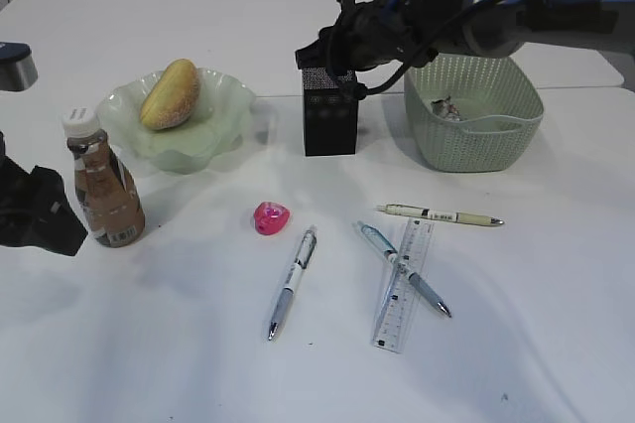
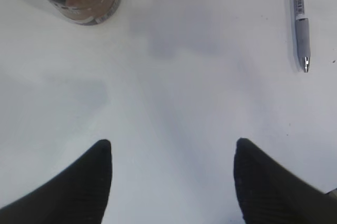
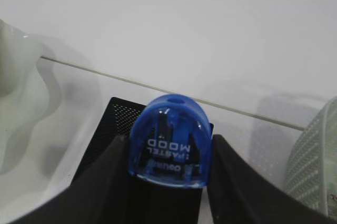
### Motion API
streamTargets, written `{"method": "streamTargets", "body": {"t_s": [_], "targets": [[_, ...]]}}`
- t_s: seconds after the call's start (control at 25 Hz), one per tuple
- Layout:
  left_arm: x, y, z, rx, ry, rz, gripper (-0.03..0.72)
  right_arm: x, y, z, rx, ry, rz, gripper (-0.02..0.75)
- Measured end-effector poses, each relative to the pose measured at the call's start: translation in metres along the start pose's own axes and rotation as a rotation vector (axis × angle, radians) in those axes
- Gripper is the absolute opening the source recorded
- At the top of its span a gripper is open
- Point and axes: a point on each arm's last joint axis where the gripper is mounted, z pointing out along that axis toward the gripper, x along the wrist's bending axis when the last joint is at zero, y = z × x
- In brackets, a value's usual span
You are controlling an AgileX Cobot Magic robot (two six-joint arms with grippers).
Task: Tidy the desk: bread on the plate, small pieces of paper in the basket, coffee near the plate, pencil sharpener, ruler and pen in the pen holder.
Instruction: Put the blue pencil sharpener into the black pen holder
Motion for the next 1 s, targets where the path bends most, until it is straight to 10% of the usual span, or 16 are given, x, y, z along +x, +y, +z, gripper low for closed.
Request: {"method": "streamTargets", "body": {"t_s": [1.0], "targets": [[0.0, 0.0, 0.0, 0.0, 0.0, 0.0, 0.51, 0.02, -0.006, 0.006, -0.018, 0.059, -0.012, 0.335]]}}
